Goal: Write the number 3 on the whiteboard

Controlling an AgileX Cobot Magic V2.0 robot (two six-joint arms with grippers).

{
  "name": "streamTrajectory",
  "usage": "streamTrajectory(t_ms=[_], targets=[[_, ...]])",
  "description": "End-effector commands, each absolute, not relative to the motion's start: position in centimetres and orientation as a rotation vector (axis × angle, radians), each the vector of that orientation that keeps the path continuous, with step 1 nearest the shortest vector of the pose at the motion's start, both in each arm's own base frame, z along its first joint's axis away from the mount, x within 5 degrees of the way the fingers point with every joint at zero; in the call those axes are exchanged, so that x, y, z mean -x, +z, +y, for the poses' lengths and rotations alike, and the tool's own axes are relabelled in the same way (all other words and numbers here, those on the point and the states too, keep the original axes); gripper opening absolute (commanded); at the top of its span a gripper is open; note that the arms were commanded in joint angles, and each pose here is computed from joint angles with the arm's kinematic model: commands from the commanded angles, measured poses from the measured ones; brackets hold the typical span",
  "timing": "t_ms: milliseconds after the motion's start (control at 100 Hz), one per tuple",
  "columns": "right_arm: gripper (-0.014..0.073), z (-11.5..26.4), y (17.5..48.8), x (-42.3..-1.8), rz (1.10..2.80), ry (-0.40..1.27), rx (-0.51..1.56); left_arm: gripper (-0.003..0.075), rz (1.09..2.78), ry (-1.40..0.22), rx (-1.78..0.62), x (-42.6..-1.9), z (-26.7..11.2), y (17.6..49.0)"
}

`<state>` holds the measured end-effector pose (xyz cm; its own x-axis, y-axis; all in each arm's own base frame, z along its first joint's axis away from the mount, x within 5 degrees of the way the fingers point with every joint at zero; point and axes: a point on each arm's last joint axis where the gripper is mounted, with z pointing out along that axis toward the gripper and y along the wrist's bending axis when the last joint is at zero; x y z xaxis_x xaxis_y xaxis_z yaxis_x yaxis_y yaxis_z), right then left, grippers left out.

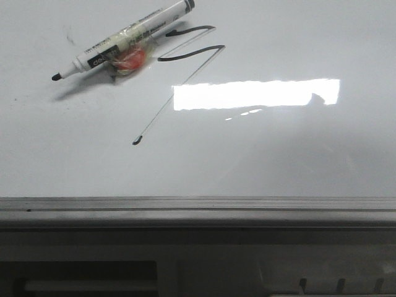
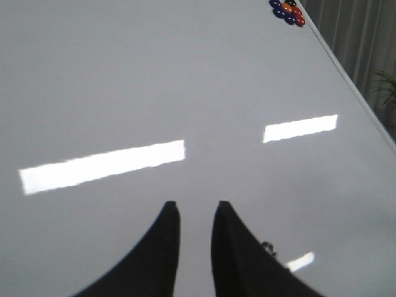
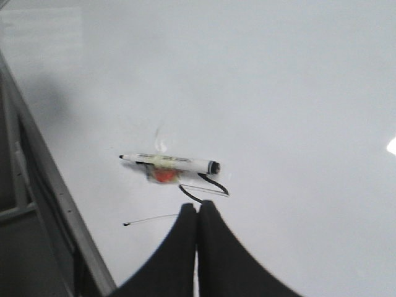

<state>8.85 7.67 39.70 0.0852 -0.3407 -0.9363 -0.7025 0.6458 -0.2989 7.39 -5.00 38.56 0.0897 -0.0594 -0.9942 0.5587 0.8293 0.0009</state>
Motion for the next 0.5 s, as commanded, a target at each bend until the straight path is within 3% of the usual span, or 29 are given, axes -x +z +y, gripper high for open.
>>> streamTrajectory(t_ms=[0,280,490], targets=[[-0.0058,6.2,38.6,-8.4,1.393,0.281,0.720,-0.0021,1.394,-0.339,-0.483,-4.9,-3.3,38.0],[-0.0061,3.4,29.3,-7.5,1.275,0.144,0.472,-0.0021,1.466,-0.141,-0.416,-2.2,-1.5,33.9],[-0.0061,3.1,28.4,-7.1,1.278,0.160,0.439,-0.0021,1.483,-0.110,-0.390,-2.3,-1.5,33.0]])
